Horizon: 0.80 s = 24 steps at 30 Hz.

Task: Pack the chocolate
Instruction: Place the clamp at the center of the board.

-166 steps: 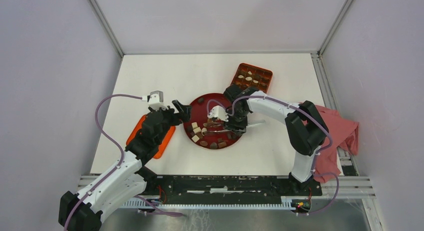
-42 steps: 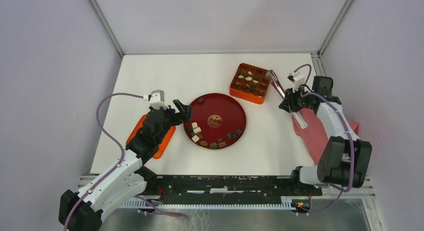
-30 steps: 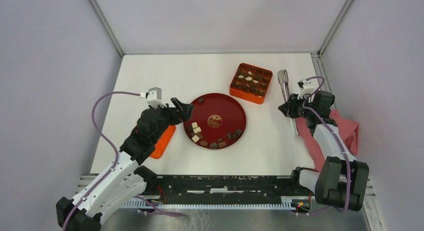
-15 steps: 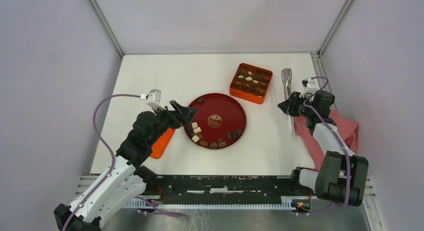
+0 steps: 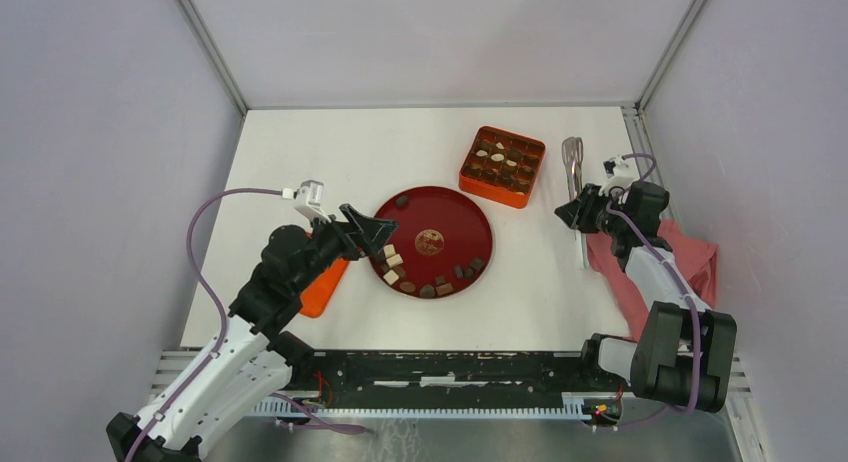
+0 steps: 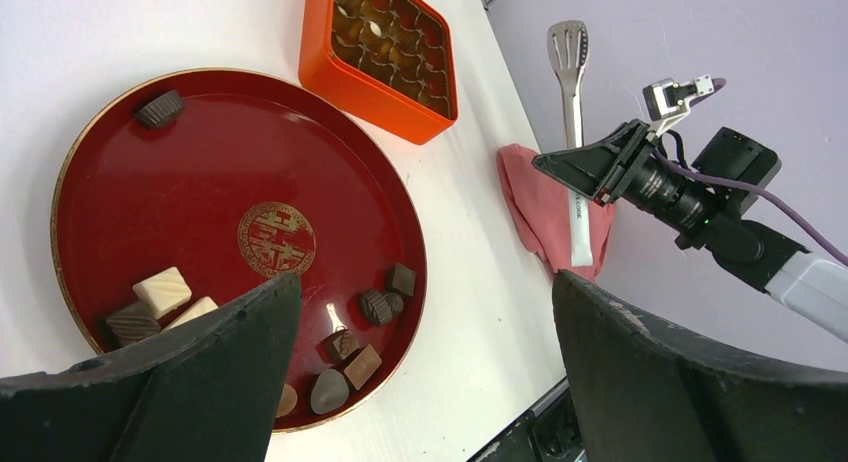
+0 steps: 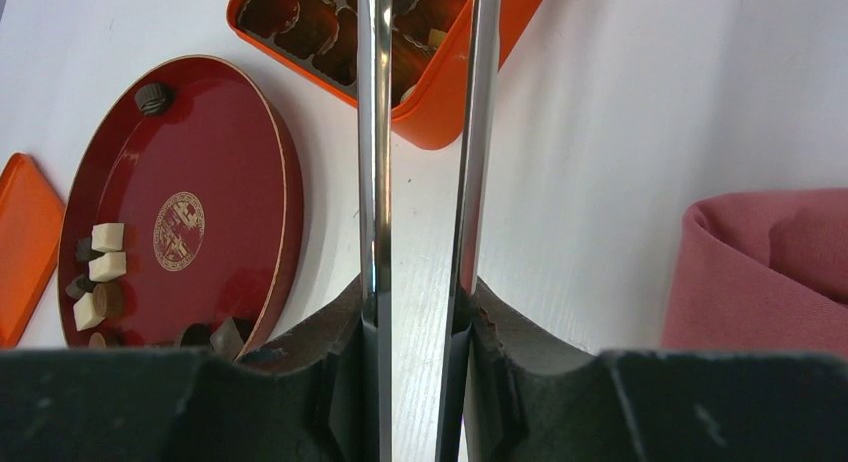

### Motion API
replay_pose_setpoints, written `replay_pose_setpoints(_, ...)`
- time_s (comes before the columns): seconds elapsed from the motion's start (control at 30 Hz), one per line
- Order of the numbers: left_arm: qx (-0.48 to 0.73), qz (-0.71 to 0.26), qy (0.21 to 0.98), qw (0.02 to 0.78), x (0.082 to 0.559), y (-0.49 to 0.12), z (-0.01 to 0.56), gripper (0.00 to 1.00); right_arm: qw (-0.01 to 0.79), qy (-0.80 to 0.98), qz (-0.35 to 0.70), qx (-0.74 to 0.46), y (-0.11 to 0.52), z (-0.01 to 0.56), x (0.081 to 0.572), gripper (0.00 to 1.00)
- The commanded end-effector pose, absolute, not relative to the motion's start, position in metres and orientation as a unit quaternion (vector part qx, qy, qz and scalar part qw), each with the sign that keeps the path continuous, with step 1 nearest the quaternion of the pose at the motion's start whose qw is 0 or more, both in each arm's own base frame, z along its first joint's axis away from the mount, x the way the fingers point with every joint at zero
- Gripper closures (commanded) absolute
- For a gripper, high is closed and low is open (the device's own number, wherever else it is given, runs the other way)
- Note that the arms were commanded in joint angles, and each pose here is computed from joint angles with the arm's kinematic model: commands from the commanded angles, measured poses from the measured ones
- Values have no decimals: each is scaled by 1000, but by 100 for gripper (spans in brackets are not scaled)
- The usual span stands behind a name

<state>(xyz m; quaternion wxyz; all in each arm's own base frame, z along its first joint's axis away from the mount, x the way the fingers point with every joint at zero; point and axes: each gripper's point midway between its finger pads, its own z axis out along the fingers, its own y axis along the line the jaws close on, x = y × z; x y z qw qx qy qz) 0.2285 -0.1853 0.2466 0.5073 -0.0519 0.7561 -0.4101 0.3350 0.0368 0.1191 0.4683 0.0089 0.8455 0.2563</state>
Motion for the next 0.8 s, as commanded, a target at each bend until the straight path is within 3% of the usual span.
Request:
replay_pose_setpoints(0.0,-53,-421,741,520,226,-183,260,0,490,836,246,0,33,124,343,64)
replay_pose_setpoints(0.77,-81,-392,740,541,223,-162,222,0,448,859,248,15,40,89,340,64)
